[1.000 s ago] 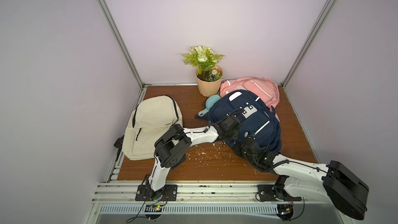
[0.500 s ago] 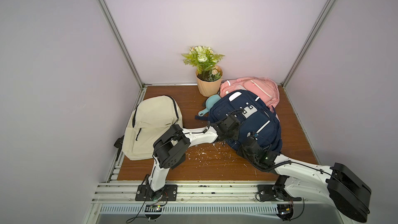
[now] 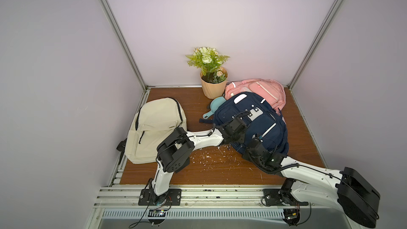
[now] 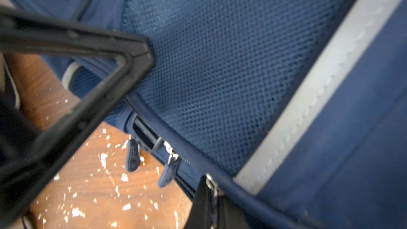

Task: Zip up the backpack
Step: Zip the zipper on the backpack.

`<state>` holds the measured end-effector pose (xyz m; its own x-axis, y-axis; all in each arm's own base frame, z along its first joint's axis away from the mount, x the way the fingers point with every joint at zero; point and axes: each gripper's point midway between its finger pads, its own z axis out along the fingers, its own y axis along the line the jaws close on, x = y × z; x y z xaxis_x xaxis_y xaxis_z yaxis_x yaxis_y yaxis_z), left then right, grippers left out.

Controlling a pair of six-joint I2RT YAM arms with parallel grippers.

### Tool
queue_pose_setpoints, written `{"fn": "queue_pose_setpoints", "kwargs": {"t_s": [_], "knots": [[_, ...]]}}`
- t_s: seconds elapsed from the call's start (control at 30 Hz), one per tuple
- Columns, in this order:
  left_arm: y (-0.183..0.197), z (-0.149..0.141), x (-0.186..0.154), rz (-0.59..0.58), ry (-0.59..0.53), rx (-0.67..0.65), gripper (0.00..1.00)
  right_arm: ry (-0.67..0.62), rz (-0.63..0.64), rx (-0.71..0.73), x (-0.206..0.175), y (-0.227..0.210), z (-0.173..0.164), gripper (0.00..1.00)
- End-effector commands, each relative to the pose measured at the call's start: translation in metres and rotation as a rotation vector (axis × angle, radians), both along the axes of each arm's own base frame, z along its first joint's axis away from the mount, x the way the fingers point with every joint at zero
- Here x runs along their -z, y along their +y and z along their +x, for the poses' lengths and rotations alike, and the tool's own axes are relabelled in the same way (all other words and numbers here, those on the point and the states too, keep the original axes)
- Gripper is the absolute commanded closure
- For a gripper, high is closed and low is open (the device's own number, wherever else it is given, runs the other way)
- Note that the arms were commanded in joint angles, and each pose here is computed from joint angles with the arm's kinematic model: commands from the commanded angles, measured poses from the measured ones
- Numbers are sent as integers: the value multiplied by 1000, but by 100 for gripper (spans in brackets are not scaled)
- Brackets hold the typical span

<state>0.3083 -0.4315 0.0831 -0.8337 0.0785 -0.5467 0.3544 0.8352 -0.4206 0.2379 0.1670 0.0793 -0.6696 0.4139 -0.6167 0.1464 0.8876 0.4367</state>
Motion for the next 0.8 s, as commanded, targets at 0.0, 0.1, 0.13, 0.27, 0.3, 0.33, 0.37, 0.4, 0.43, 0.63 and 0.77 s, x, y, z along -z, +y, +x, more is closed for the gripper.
{"fn": "queue_pose_setpoints", "kwargs": {"t_s": [0.0,0.1,0.13,0.27,0.3,0.33,0.37,0.4,0.43,0.63,0.77], "knots": [[23,16,-12,87,-38,-47,100,7,-123,51,1,-32,-8,100],[32,30,-22,101,-61,-71,100,39,-128,50,9,-42,-20,100],[35,35,-25,108,-74,-82,100,44,-122,53,10,-44,-23,100],[48,57,-39,151,-121,-119,100,32,-85,31,5,-45,-29,100],[52,62,-40,169,-129,-129,100,23,-75,17,1,-43,-28,100],[56,65,-39,186,-133,-135,100,13,-65,-4,-3,-39,-28,100],[58,68,-39,199,-140,-142,100,1,-50,-25,-9,-34,-27,100],[60,71,-38,212,-146,-146,100,-7,-38,-46,-14,-30,-27,100],[62,73,-38,223,-153,-151,100,-10,-30,-64,-19,-26,-26,100],[75,81,-28,247,-141,-188,100,45,-99,-47,-11,-37,-34,100],[83,83,-21,282,-139,-208,100,51,-102,21,-6,-54,-40,100]]}}
